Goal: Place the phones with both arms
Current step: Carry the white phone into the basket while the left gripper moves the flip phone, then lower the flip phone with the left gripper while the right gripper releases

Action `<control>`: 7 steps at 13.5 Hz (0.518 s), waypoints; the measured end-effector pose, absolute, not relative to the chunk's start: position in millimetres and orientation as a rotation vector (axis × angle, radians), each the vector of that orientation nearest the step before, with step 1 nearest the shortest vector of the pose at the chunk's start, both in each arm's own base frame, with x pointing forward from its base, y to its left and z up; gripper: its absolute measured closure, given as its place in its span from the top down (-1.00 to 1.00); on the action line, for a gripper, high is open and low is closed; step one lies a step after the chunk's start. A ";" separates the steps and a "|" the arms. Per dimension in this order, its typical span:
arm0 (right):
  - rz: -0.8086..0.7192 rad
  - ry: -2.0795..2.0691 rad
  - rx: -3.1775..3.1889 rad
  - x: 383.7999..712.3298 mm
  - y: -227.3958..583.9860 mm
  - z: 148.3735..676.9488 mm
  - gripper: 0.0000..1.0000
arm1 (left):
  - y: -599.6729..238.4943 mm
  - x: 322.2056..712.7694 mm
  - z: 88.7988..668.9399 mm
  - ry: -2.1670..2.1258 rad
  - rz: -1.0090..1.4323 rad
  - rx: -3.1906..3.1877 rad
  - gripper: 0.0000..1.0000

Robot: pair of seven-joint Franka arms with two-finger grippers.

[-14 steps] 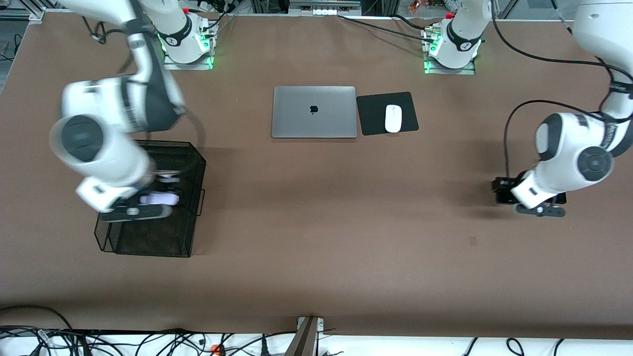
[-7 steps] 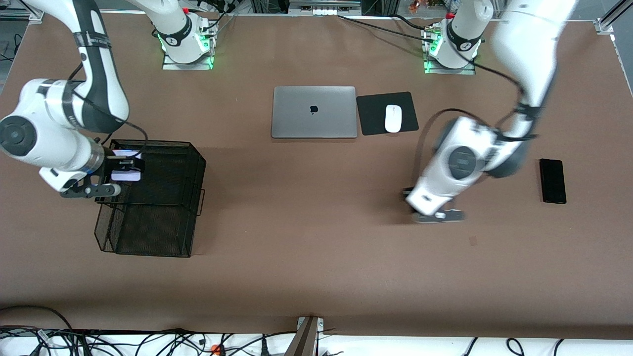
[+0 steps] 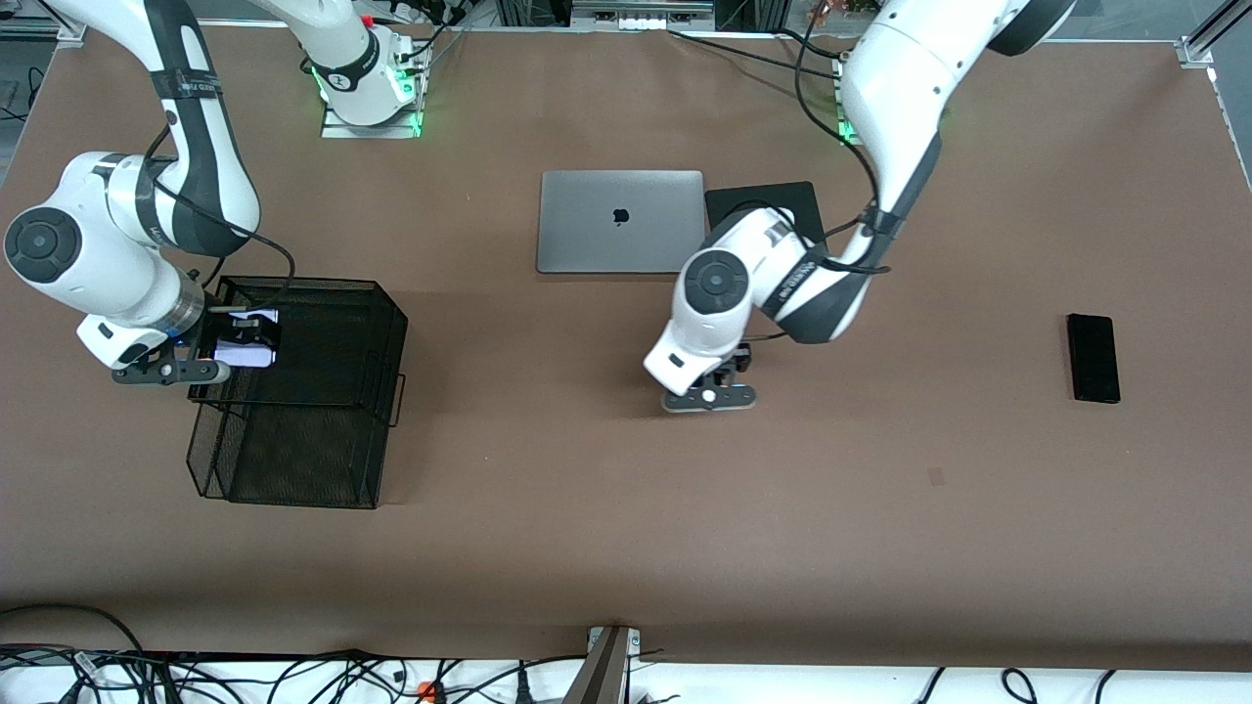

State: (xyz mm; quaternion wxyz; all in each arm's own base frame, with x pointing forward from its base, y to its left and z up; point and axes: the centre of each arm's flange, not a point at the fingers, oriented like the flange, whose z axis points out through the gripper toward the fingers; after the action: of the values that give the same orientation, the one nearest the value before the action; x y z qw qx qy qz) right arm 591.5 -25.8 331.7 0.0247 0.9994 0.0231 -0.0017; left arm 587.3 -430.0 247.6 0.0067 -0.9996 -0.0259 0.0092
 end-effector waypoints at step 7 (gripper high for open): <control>0.050 -0.010 3.122 595.9 -28.2 308.0 0.69 | -510.7 561.1 182.7 -0.088 -0.030 -3.141 0.61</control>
State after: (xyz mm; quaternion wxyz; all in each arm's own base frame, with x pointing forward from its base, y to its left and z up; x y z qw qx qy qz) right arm 595.9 -28.2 308.0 0.0097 0.9998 -0.0033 0.0159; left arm 561.1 -510.7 182.7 -0.0003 -0.9996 -0.0280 -0.0097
